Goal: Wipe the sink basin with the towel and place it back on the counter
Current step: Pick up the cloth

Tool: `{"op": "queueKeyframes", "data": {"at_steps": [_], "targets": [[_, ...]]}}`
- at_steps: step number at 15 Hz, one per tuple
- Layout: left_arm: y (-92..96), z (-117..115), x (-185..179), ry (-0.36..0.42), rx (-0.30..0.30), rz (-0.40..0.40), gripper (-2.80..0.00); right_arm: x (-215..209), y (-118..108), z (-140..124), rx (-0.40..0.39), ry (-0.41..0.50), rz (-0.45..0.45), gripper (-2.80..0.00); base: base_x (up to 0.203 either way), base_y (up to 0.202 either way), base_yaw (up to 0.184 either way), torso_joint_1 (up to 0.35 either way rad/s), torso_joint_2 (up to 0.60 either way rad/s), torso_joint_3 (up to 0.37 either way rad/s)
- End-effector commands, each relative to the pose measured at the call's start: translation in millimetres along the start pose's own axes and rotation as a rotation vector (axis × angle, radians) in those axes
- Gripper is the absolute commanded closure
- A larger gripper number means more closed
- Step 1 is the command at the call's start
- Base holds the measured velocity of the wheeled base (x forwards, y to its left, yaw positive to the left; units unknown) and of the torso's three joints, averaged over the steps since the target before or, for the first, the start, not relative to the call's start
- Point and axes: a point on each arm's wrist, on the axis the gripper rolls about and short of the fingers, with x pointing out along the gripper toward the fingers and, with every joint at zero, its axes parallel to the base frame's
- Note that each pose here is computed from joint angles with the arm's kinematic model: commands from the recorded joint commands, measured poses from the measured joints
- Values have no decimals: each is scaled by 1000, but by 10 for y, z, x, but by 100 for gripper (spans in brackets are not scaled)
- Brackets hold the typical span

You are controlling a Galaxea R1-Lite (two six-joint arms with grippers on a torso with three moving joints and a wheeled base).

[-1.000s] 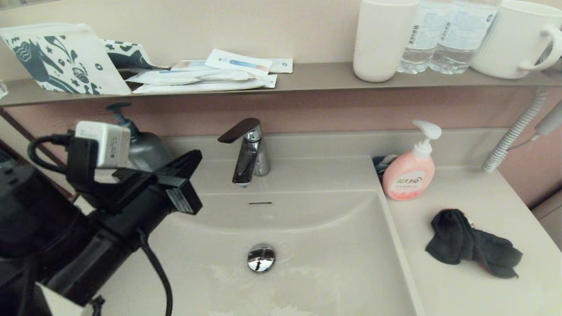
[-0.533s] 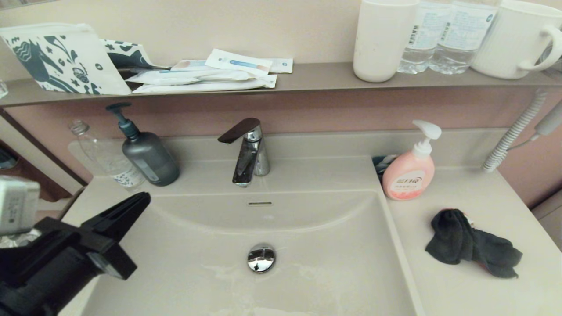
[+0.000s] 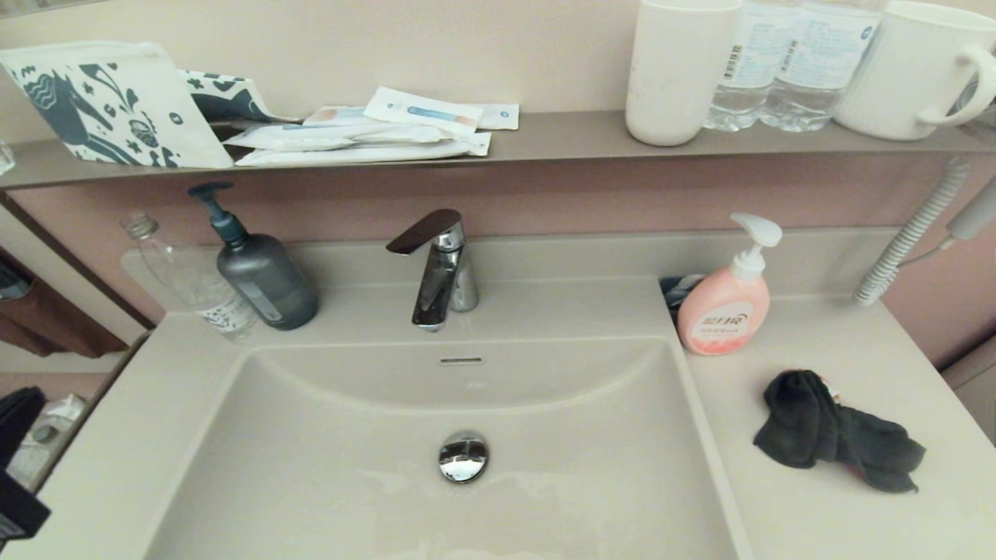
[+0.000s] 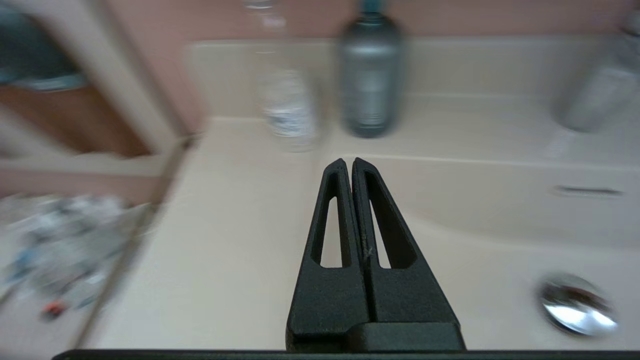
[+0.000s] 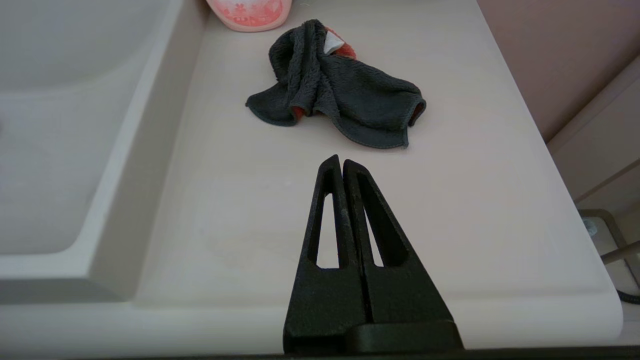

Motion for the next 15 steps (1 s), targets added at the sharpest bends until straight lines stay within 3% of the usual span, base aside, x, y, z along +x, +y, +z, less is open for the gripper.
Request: {"op": "queueKeyframes", "data": {"at_steps": [1,4,6,10,15], "targets": [[90,-31,-219,-75,-15,91,0,1,0,0,-1,1,1,0,0,0,0,0,0,0],[135,-134,-486,-113,-16,136,0,1,0,0,0,1,1,0,0,0,0,0,0,0],[131,-236,-612,-109,-18,86,0,1,0,0,-1,1,1,0,0,0,0,0,0,0],[109,-181,-595,-104,-15,-76,0,1,0,0,0,1,1,0,0,0,0,0,0,0],[92,-472,-646,-76,-6,-110,0,1,0,0,0,1,1,0,0,0,0,0,0,0]]}}
